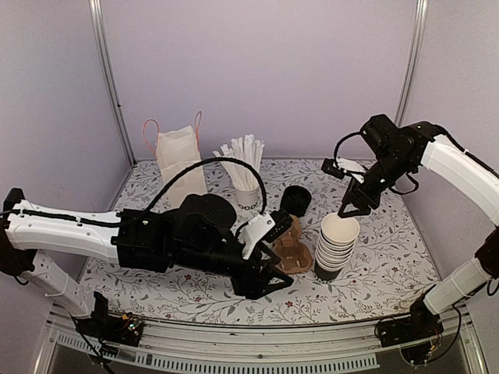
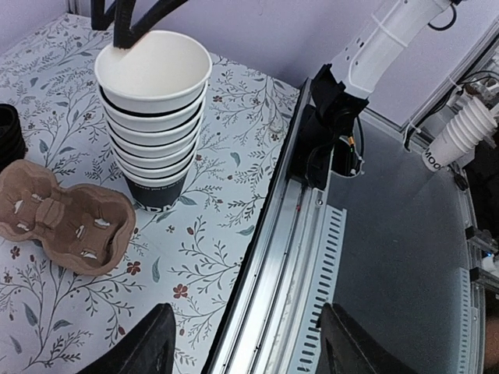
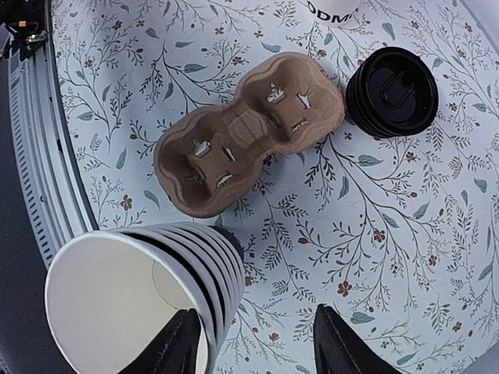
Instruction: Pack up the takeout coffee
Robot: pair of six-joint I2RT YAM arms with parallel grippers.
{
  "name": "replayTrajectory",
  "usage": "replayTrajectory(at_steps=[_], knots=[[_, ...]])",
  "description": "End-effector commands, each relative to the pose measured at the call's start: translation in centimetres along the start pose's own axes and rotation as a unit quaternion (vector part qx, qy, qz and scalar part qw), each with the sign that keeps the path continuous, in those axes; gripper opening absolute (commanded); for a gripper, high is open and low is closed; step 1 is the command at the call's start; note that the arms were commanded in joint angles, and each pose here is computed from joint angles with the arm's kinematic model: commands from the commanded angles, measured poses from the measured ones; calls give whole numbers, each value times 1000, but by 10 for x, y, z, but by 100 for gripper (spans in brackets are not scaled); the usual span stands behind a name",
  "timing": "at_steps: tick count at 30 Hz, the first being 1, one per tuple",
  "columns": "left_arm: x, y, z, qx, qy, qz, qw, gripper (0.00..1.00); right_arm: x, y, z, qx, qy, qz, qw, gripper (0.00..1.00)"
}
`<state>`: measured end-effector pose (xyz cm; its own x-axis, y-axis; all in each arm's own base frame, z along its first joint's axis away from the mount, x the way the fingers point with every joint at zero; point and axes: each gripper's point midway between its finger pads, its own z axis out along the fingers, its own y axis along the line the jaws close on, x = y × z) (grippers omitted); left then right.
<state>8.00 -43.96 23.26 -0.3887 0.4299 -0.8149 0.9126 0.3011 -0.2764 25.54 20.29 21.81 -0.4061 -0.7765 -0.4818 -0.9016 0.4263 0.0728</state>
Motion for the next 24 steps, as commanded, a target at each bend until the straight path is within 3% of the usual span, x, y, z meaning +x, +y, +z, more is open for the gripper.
replayTrajectory(at_steps=[1, 9, 17, 24], knots=[[-14, -11, -8, 19, -38, -11, 999, 66, -1, 9, 1, -6, 26, -29, 999, 50], [-7, -3, -9, 4, -42, -17, 999, 66, 11, 21, 15, -27, 72, -51, 996, 37], [-3, 0, -11, 1, -45, -23, 999, 66, 16, 15, 17, -13, 84, -51, 995, 4], [-3, 0, -12, 1, -47, -21, 999, 66, 23, -11, 21, 43, 108, -43, 992, 0]])
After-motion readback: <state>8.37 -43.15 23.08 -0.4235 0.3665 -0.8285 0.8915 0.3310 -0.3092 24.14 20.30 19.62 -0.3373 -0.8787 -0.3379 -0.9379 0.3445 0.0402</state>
